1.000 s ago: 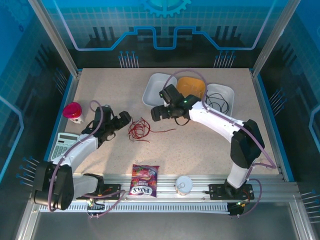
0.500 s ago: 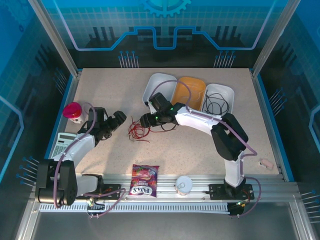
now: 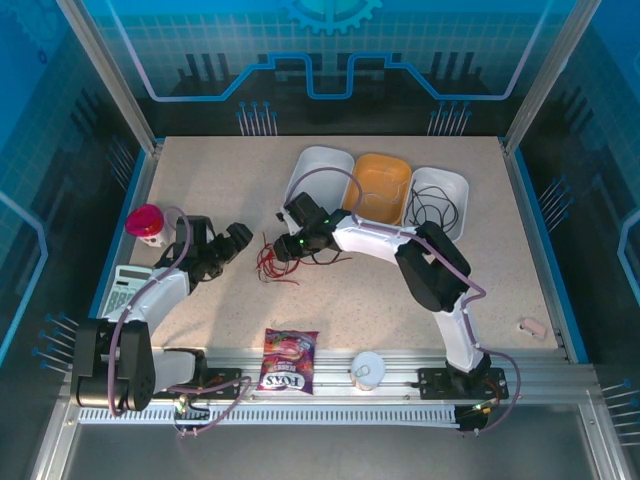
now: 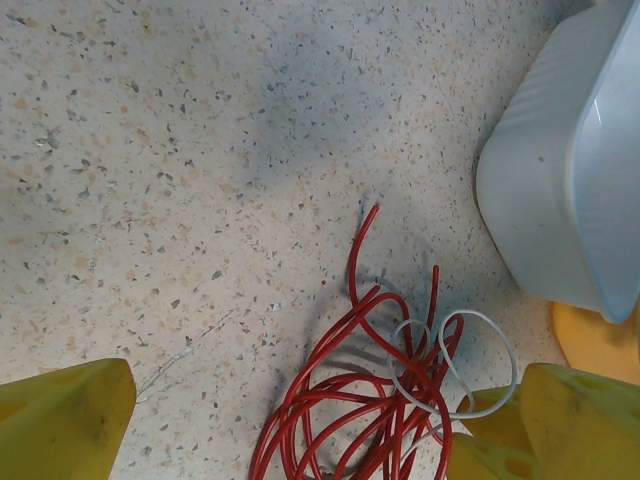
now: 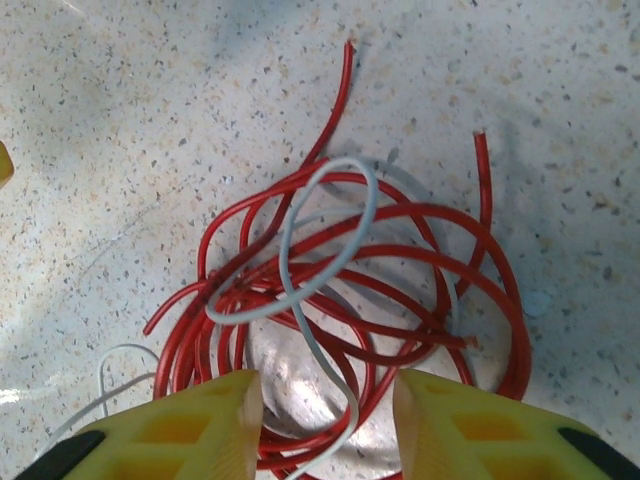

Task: Untangle the cables
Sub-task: Pick up the cable.

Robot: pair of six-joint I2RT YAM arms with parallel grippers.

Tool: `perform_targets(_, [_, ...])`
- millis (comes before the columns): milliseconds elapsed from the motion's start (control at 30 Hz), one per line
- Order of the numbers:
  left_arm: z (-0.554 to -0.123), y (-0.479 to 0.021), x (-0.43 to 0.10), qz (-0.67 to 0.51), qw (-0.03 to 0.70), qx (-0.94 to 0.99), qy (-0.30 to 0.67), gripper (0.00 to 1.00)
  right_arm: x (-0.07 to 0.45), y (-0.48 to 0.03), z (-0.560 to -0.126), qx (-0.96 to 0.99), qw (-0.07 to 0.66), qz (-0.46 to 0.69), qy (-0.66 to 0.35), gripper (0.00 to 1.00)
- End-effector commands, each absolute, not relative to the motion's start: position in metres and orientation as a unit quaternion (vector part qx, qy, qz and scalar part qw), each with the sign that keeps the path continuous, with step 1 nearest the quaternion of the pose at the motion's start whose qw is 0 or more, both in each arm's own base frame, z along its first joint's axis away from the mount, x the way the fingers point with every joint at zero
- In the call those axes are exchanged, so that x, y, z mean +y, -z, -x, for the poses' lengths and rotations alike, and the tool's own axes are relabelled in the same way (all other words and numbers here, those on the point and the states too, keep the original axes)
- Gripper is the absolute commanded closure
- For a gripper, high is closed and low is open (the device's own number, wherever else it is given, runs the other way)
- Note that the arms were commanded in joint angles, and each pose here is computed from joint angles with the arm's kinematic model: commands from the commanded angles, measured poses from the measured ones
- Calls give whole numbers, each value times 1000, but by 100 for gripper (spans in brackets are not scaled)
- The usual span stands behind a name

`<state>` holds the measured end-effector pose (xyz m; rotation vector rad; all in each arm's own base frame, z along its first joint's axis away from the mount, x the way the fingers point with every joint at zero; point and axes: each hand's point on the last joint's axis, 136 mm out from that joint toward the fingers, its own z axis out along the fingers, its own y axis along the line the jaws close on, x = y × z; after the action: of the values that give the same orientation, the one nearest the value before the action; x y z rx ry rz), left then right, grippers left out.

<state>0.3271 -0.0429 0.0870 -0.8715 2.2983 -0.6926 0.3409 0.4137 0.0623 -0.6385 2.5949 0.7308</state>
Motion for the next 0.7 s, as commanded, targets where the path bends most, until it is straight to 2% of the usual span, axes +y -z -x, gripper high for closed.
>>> perform_targets(0, [-327, -87, -44, 331, 287, 855, 276, 1, 423, -64, -342, 916, 192, 242, -256, 62])
perform_targets(467, [-328, -85, -46, 330, 285, 855, 281, 1, 425, -57, -346, 919, 189, 245, -245, 75])
perform_targets(667, [-328, -86, -47, 329, 285, 855, 284, 1, 424, -51, -349, 921, 187, 248, -235, 77])
